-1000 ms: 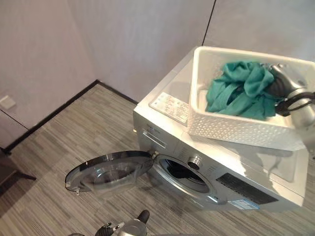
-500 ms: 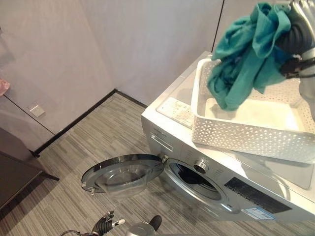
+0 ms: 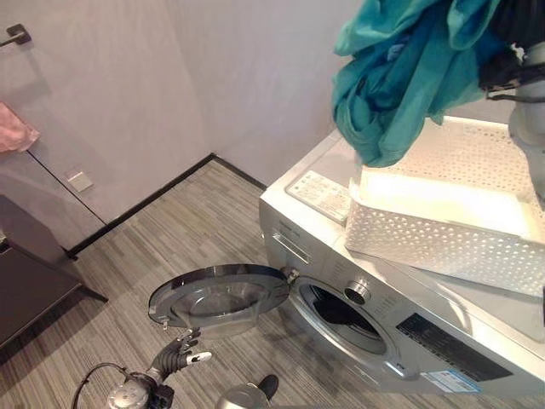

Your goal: Grab the laundry basket,head to the washer,open it,put in the laundry and shut it.

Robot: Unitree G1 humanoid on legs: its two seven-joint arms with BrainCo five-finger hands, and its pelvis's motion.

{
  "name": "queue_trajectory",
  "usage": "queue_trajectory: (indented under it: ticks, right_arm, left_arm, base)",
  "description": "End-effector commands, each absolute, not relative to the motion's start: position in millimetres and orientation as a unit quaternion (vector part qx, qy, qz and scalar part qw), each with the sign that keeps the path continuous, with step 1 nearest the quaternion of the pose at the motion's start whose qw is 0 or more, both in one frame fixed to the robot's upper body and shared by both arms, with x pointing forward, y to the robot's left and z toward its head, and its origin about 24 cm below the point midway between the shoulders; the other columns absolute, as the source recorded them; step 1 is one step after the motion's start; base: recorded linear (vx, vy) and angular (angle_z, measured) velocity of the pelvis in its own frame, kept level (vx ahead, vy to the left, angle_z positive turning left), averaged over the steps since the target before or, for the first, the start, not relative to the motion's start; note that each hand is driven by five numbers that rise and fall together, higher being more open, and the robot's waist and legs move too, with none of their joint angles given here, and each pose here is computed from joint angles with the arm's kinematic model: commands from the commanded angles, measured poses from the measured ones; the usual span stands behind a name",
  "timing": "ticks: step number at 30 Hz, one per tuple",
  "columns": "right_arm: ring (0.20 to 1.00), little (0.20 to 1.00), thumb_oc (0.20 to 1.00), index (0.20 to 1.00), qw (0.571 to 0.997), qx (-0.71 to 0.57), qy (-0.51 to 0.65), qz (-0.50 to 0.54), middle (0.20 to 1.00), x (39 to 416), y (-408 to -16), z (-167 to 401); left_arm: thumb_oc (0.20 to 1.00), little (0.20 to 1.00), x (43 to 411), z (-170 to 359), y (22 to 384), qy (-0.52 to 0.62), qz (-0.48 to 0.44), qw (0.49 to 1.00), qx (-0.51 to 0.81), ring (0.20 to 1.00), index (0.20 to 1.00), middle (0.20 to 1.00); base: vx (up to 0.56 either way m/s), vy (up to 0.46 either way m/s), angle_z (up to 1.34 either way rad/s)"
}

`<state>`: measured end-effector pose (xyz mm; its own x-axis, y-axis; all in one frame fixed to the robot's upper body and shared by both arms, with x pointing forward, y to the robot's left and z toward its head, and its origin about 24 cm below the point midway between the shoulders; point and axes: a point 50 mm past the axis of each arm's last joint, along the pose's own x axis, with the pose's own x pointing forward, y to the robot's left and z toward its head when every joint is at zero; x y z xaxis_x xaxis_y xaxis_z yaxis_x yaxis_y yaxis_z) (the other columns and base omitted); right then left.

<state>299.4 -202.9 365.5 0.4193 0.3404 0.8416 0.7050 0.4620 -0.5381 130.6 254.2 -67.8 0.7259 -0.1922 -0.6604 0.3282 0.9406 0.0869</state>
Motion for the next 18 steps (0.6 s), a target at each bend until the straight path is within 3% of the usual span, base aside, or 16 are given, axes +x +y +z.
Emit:
queue_trajectory:
  ticks: [1, 11, 14, 18]
  right_arm:
    - [0.2, 0.2, 0.2, 0.2, 0.662, -0.433, -0.599, -0.124, 0.2, 279, -186, 394]
    - [0.2, 0.2, 0.2, 0.2, 0.734, -0.234, -0.637, -0.026, 0.2, 279, -153, 389]
    - [0.2, 0.2, 0.2, 0.2, 0.79, -0.104, -0.602, 0.05, 0.2, 292, -130, 366]
    - [0.2, 0.2, 0.2, 0.2, 0.814, -0.074, -0.565, 0.111, 0.2, 297, -109, 343]
  left_arm:
    - [1.0, 1.0, 131, -49, 264, 0.322, -0.148, 0.932, 0.078, 1.0, 1.0, 1.0]
    - [1.0, 1.0, 142, -9, 260, 0.246, -0.147, 0.958, -0.013, 1.0, 1.0, 1.0]
    - [1.0, 1.0, 146, 1, 257, 0.217, -0.141, 0.965, -0.039, 1.0, 1.0, 1.0]
    - [1.0, 1.0, 148, 14, 261, 0.182, -0.125, 0.974, -0.056, 1.0, 1.0, 1.0]
  base:
    - [-0.01, 0.01, 0.14]
    - [-0.01, 0.004, 0.11]
    - [-0.02, 0.019, 0.09]
    - [-0.03, 0.018, 0.06]
